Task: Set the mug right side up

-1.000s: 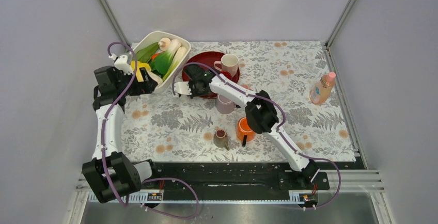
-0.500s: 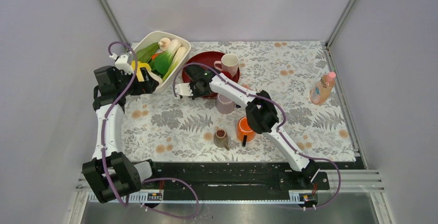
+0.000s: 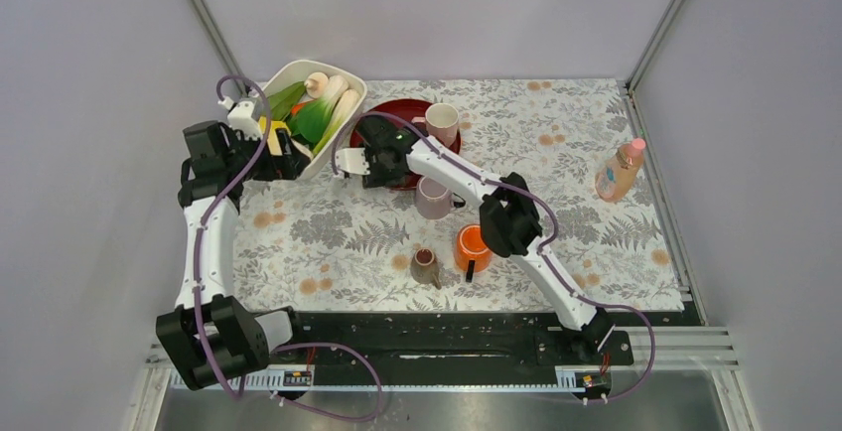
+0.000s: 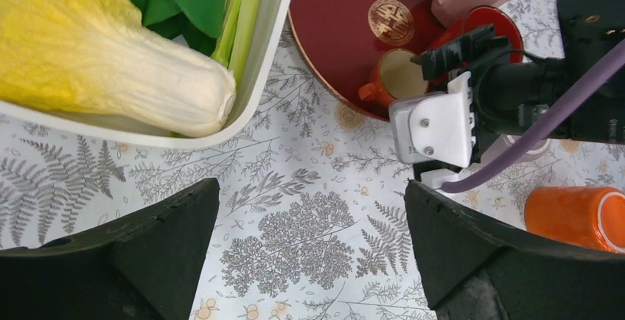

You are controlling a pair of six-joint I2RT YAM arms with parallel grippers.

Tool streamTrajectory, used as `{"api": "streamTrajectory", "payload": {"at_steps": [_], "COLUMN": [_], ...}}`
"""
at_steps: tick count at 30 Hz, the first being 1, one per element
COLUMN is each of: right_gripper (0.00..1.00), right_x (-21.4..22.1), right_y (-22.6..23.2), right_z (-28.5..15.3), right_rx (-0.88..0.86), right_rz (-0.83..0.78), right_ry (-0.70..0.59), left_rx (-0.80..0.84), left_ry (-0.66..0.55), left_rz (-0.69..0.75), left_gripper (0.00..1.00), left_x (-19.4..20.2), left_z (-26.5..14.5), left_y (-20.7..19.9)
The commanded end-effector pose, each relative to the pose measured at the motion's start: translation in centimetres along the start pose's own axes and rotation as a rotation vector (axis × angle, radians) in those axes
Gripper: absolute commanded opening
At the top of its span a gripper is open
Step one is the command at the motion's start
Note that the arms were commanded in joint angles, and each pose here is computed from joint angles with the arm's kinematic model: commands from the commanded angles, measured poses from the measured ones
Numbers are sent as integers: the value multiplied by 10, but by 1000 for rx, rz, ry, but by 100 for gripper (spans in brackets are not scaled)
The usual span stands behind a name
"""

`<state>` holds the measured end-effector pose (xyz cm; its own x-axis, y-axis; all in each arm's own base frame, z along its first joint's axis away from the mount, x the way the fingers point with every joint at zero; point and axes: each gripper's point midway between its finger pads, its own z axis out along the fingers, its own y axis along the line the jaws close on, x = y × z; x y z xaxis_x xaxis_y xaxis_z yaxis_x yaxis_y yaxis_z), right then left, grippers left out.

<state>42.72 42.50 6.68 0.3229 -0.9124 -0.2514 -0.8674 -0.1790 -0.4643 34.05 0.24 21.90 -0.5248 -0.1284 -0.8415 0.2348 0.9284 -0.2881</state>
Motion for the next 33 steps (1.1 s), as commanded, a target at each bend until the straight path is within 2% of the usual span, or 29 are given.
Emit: {"api": "streamTrajectory", "payload": {"at_steps": [1, 3, 5, 9, 10, 13, 16, 19, 22, 26, 27, 31, 33], "right_gripper": [69, 79, 98, 100, 99, 99, 99, 100, 100, 99, 100, 100, 99], "right_x": [-35, -39, -42, -20, -8, 44, 98, 149, 196, 217, 218, 221, 221], "right_y": [-61, -68, -77, -87, -86, -71, -46, -16, 16, 48, 55, 72, 76], "right_z": [-105, -133, -164, -220, -232, -248, -264, -270, -271, -279, -280, -276, -273], "right_rx": [241, 301, 375, 479, 497, 539, 575, 569, 574, 619, 615, 608, 595], "right_rz": [90, 124, 197, 456, 531, 696, 892, 1137, 1315, 1348, 1351, 1363, 1369], "right_ry": [-124, -149, -190, -208, -200, -126, -61, -54, -52, -48, -58, -74, -71], "left_rx": [48, 89, 175, 442, 533, 709, 912, 1036, 1068, 1030, 1015, 928, 886], "left_ry": [-57, -48, -40, 8, 20, 19, 97, 219, 333, 371, 375, 429, 469], "left_rz": [174, 246, 316, 598, 686, 903, 1131, 1348, 1539, 1752, 1778, 1905, 1959], "left_gripper": [99, 99, 99, 99, 99, 99, 99, 99, 99, 92, 88, 61, 55], "left_x": [-38, -44, -47, -25, -13, 16, 70, 127, 174, 221, 227, 253, 256], "left_z": [-14, -20, -26, -39, -46, -65, -80, -81, -67, -33, -22, 22, 34], "left_y": [-25, -42, -70, -155, -182, -231, -271, -294, -310, -329, -332, -330, -319]}}
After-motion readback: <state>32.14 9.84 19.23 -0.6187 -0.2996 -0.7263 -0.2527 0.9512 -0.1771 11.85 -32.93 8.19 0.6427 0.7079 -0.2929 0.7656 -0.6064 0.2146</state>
